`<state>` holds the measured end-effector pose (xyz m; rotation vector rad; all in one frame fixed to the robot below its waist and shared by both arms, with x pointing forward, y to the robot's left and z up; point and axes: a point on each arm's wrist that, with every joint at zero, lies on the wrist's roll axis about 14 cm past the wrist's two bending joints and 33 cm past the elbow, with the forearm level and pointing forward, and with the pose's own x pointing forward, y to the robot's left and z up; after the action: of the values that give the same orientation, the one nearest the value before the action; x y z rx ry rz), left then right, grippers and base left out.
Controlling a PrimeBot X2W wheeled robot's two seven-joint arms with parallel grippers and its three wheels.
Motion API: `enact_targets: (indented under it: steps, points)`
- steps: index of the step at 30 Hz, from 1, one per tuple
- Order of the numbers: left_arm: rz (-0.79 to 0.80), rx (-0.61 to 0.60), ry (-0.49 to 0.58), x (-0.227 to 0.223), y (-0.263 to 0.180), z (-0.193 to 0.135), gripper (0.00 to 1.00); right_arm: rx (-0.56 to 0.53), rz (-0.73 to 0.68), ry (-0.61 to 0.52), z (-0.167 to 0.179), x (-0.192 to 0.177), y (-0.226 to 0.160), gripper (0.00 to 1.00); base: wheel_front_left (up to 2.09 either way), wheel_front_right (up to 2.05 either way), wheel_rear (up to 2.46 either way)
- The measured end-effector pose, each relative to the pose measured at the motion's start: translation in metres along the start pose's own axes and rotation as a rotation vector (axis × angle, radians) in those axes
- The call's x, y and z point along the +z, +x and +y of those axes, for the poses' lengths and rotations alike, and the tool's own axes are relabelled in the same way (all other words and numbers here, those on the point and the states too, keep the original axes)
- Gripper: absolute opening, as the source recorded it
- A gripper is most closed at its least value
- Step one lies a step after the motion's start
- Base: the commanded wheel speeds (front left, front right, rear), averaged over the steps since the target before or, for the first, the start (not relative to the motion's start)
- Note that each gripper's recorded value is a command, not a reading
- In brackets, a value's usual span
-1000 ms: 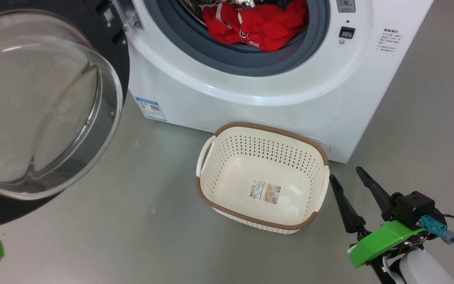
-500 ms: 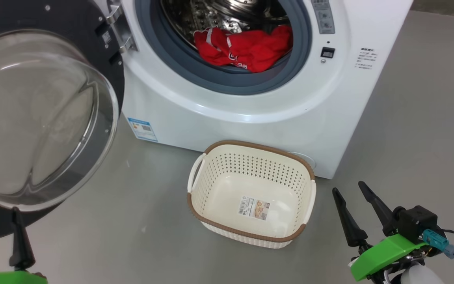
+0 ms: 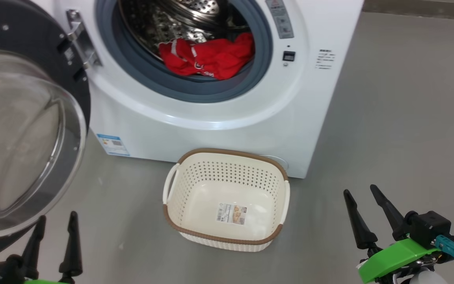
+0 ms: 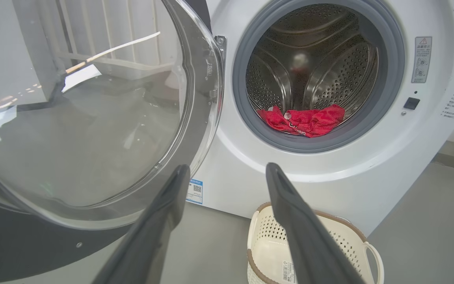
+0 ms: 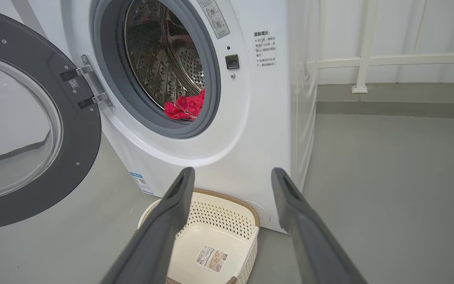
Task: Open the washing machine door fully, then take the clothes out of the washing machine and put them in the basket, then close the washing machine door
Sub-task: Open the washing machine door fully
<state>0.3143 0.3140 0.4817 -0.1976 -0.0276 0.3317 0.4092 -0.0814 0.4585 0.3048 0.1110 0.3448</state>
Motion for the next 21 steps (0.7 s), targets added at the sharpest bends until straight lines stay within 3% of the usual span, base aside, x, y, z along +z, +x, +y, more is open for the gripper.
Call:
enact_targets:
  steps: [15,21]
  points:
    - [0.024,-0.291,-0.03,-0.009,0.018,-0.092,1.0,-0.185,-0.066,0.007,-0.054,0.019,-0.038,1.0,0.0,0.0,0.0]
    - [0.03,-0.355,-0.037,-0.011,0.022,-0.114,1.0,-0.245,-0.095,0.01,-0.071,0.027,-0.051,1.0,0.0,0.0,0.0]
